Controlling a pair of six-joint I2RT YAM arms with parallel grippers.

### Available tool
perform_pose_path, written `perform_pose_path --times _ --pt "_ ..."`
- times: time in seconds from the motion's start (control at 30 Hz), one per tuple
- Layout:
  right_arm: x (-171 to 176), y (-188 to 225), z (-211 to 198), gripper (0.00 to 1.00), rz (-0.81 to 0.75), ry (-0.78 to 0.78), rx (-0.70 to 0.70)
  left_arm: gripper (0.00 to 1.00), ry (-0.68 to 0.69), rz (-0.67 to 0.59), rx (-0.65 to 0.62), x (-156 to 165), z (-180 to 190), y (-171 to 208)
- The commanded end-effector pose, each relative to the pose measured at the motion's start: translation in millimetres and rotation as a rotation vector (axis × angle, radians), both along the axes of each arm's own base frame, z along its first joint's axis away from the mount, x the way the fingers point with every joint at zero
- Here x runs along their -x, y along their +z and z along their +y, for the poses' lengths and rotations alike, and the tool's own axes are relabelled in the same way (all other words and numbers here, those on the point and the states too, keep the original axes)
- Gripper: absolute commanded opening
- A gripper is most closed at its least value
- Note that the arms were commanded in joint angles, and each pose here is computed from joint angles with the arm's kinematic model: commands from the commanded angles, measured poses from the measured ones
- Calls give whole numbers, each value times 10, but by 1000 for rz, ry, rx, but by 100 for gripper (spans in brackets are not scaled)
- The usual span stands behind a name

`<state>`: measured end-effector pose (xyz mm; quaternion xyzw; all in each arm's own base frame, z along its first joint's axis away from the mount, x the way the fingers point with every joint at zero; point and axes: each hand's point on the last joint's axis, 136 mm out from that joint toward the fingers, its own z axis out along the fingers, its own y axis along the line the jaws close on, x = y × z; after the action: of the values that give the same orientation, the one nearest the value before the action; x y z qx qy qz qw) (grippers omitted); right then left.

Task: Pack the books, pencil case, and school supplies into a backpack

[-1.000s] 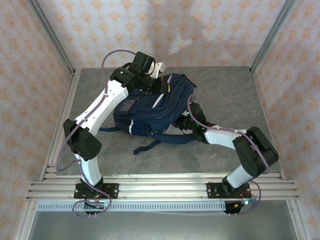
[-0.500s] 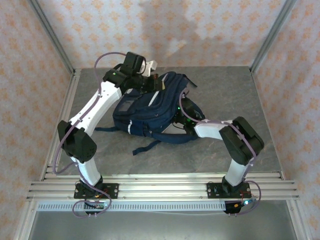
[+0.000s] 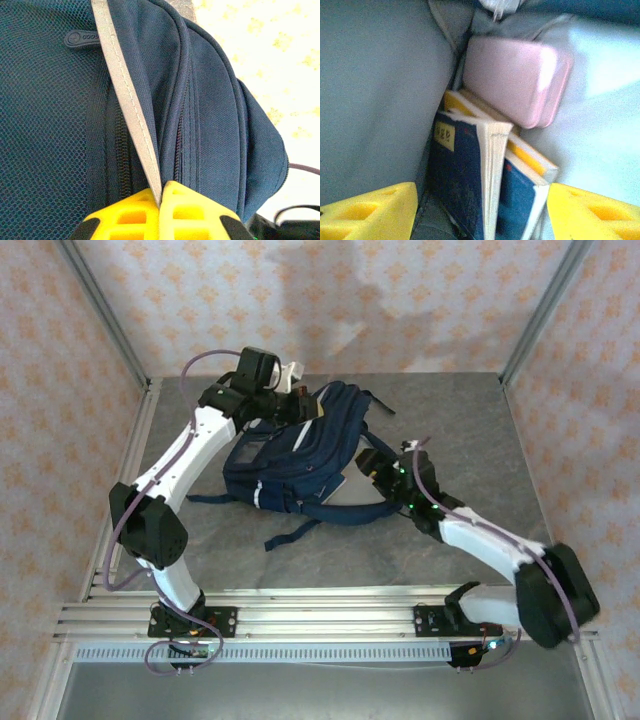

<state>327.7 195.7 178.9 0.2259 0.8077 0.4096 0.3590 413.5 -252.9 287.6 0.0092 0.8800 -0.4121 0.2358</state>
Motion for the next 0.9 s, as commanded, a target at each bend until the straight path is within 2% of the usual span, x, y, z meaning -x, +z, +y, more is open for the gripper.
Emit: perform_pose_path --times 0.0,0.07,0.2,0.27,0.33,0.5,0.63,0.73,0.8,0.87 --pt "218 -145 -723 63 68 -214 312 0 23 -80 44 -57 -61 213" --pt "318 -50 -979 58 35 -301 367 0 7 -62 35 -53 -204 88" --pt "493 110 -1295 40 -11 -400 425 0 -17 -14 -7 -80 -496 -195" --pt "526 194 -1313 27 -38 -387 440 0 -19 9 -20 -119 -622 -305" --pt "515 252 -1177 19 -70 -303 436 0 -15 31 -25 -185 -738 -417" --pt "522 228 -472 17 -123 45 419 0 46 116 4 -439 -940 -709" --pt "589 87 -61 16 -105 241 473 0 87 163 -36 -538 -1036 -964" --pt "562 -161 -59 14 2 244 525 0 144 197 -57 -597 -1034 -1128" --pt "526 -307 -109 9 48 214 550 0 226 194 -66 -655 -940 -1190" --pt "498 -405 -72 9 75 236 564 0 315 170 -63 -727 -807 -1197"
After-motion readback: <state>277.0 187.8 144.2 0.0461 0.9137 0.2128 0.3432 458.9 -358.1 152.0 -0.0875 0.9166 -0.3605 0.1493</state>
